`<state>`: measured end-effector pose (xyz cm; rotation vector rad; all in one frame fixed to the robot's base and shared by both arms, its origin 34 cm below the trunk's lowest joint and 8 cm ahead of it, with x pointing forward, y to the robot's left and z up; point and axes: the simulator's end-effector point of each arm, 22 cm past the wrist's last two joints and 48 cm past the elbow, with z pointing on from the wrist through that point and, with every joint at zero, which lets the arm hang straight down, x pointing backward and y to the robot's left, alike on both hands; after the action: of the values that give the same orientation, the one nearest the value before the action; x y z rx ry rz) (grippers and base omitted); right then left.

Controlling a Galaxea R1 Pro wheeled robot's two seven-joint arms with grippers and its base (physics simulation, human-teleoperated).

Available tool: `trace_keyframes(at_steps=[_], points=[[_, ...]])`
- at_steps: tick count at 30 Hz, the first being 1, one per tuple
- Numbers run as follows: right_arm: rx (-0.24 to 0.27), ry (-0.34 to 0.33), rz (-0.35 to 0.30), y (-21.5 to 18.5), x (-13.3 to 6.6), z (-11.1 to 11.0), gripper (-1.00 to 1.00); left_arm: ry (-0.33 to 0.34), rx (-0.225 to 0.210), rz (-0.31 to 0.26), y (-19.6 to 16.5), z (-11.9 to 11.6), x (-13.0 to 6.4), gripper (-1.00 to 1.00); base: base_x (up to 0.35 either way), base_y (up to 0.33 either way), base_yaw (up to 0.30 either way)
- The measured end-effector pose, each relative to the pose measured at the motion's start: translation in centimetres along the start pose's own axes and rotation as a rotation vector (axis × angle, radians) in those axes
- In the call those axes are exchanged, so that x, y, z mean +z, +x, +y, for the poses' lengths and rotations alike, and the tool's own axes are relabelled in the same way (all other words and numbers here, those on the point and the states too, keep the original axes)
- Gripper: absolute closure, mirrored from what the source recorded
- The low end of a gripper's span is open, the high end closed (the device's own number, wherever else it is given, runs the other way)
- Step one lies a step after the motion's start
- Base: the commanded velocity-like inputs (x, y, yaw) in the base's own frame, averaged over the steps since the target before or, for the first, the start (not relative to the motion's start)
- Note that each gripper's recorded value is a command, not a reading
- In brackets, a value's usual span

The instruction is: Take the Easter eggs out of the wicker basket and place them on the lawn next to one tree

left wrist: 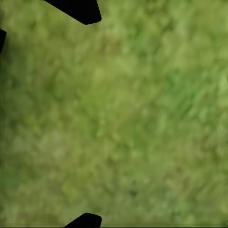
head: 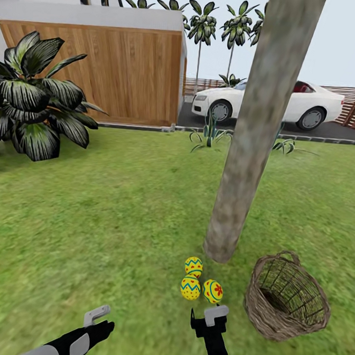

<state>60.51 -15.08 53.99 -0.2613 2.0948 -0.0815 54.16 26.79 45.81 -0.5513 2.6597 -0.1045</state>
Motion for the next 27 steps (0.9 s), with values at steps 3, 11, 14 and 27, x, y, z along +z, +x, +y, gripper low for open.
trace_keyframes(at_steps=[3,11,14,27], points=[[0.000,0.001,-0.004,-0.6,-0.2,-0.1,-1.00,0.002,0.000,-0.003,-0.3,-0.2,-0.4,-1.00,0.000,0.000,0.000],[-0.005,0.009,0.001,-0.4,-0.2,-0.6,-1.00,-0.001,-0.001,-0.004,-0.5,-0.1,-0.5,-1.00,0.000,0.000,0.000],[-0.021,0.033,0.024,0.9,-0.5,-2.1,-1.00,-0.002,-0.002,-0.003,-0.5,0.0,-0.5,-1.00,0.000,0.000,0.000],[-0.111,0.085,0.205,11.7,-6.2,-6.2,-1.00,-0.003,-0.003,-0.002,-0.4,0.0,-0.5,-1.00,0.000,0.000,0.000]])
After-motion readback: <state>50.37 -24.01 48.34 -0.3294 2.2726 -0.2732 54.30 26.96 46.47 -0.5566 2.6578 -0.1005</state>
